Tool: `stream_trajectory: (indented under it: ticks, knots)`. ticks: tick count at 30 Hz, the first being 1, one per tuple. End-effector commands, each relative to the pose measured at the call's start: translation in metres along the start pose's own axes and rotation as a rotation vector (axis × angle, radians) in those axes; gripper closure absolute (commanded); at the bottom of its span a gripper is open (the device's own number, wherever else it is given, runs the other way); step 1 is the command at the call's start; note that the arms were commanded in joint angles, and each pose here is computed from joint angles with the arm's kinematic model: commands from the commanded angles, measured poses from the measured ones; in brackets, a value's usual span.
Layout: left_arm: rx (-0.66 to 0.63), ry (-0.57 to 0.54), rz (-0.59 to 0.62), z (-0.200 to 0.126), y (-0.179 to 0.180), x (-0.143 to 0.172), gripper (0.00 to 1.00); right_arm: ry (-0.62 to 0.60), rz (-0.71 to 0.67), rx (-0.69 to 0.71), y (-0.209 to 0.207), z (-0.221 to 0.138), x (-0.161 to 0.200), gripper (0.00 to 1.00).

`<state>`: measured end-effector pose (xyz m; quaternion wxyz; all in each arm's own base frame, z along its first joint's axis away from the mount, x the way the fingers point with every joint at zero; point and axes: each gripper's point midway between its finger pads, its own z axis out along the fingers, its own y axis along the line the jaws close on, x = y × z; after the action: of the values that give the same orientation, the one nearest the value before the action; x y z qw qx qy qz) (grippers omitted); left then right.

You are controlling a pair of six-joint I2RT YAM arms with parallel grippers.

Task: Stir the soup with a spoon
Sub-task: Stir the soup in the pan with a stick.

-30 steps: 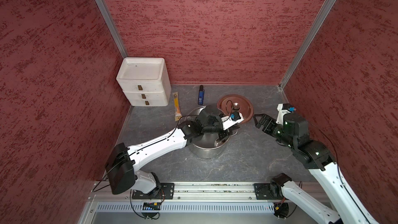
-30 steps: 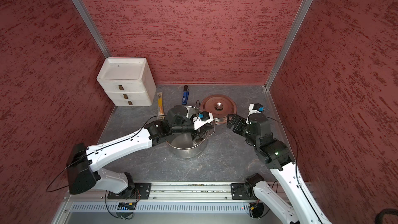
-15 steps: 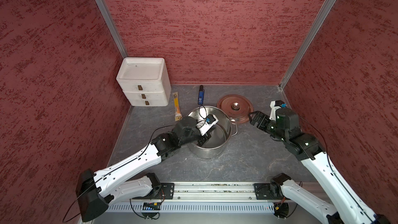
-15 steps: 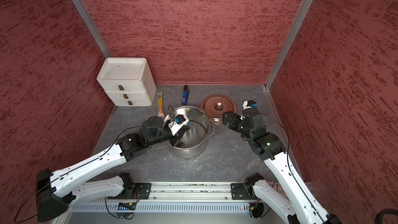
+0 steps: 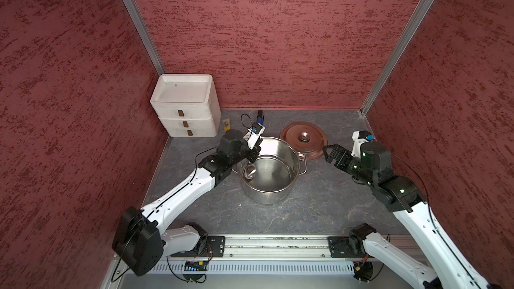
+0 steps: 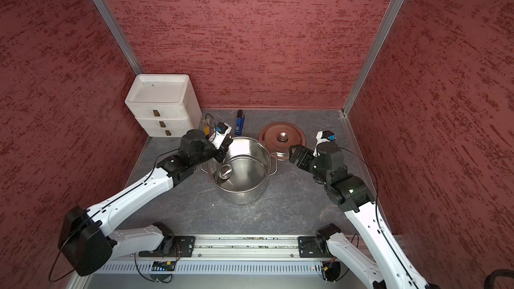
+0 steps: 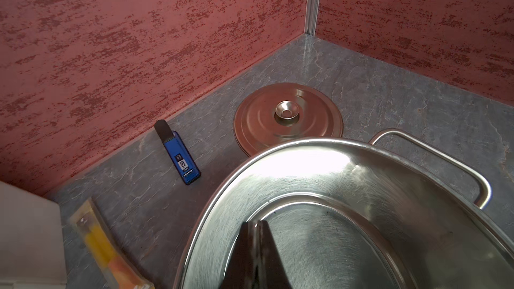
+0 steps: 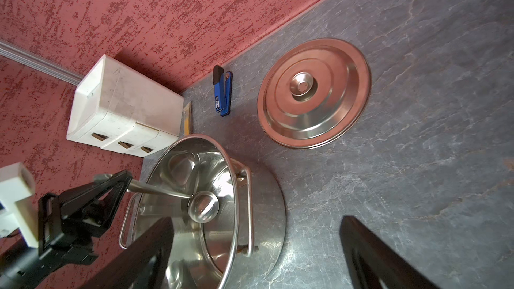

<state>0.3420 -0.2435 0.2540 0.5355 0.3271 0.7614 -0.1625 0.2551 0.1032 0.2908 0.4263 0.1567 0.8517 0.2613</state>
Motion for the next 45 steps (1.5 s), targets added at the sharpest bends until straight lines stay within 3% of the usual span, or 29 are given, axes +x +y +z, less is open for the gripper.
stream_trajectory:
  ticks: [1,9,14,26,36,45]
  knots:
    - [0.040,-0.134,0.066,0.010,-0.001,-0.046,1.00,-0.040,0.002,-0.004,0.003,-0.014,-0.010,0.02]
    - [0.144,-0.165,0.103,0.044,-0.017,-0.067,1.00,-0.061,0.013,0.014,-0.005,-0.026,-0.010,0.02]
    - [0.229,-0.176,0.146,0.054,-0.048,-0.077,1.00,-0.068,0.014,0.024,-0.007,-0.031,-0.010,0.02]
    - [0.434,-0.222,0.239,0.022,-0.147,-0.094,1.00,-0.061,0.019,0.020,-0.007,-0.023,-0.008,0.03]
    - [0.497,-0.152,0.255,-0.031,-0.187,-0.059,1.00,-0.037,0.029,0.008,-0.006,-0.011,-0.002,0.03]
    - [0.325,-0.033,0.215,-0.053,-0.147,-0.001,1.00,-0.016,0.023,-0.008,0.001,0.001,-0.002,0.03]
